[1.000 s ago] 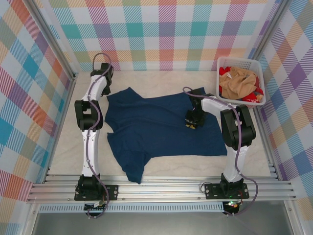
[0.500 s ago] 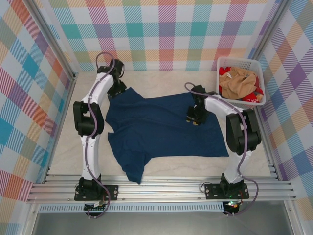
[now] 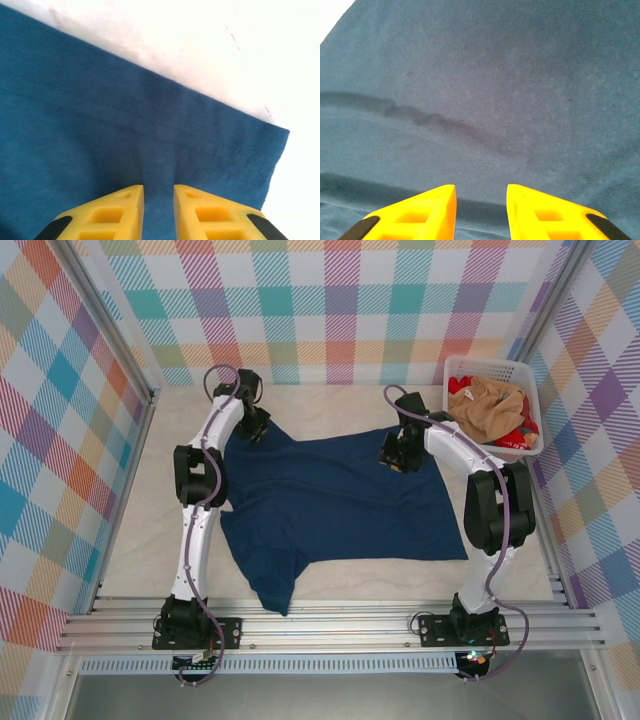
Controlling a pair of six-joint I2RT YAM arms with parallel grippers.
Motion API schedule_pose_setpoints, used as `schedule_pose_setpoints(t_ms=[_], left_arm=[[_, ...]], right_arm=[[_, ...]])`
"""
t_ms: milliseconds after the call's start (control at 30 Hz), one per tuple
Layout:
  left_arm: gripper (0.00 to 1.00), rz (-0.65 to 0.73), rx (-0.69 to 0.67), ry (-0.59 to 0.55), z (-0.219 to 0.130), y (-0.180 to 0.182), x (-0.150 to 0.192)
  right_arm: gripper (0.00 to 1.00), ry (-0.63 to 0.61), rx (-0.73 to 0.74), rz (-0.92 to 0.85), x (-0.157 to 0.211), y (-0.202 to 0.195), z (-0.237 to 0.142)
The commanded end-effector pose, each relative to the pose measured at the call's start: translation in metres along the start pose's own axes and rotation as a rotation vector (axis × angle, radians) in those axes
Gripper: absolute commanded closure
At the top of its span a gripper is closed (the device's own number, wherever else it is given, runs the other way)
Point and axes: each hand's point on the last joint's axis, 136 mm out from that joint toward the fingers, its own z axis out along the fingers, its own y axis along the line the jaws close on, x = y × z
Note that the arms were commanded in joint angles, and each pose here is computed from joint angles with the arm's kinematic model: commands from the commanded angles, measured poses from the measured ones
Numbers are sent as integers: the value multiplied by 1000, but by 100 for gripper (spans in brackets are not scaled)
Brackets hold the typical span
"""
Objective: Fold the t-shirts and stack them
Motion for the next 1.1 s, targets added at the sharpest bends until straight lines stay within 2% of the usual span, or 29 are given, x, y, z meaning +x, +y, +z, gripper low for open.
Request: schedule_pose_setpoints(t_ms=[0, 233, 433, 500, 533, 633, 700, 767, 833, 900, 1000, 1067], left_arm=[[78, -45, 94, 48, 31, -18, 5], [86, -104, 301, 101, 72, -65, 4], [85, -184, 574, 62, 72, -121, -13], [78, -184, 615, 41, 61, -131, -19], [71, -167, 630, 18, 49, -136, -24], [51, -88, 653, -80, -7, -149, -41], [45, -19, 645, -142, -50, -153, -48], [44, 25, 546, -196, -88, -136, -51], [48, 1, 376, -197, -106, -97, -46], [54, -44, 240, -141, -103, -56, -32], [61, -103, 225, -33, -95, -21, 2], [64, -132, 159, 62, -80, 7, 27]], right_arm=[[68, 38, -5, 29, 10, -2, 2], [68, 32, -8, 49, 20, -12, -14], [67, 40, -22, 55, 27, -14, -18], [67, 45, -27, 55, 29, -15, -16], [67, 45, -35, 53, 29, -14, -16], [67, 29, -51, 45, 23, -9, -18], [67, 6, -62, 49, 16, -8, -19], [67, -19, -93, 81, 6, -7, -17], [67, -53, -115, 100, -5, -7, -15], [67, -94, -123, 97, -18, -5, -13], [67, -104, -107, 104, -34, -5, -3], [67, -85, -104, 128, -43, -5, 9]])
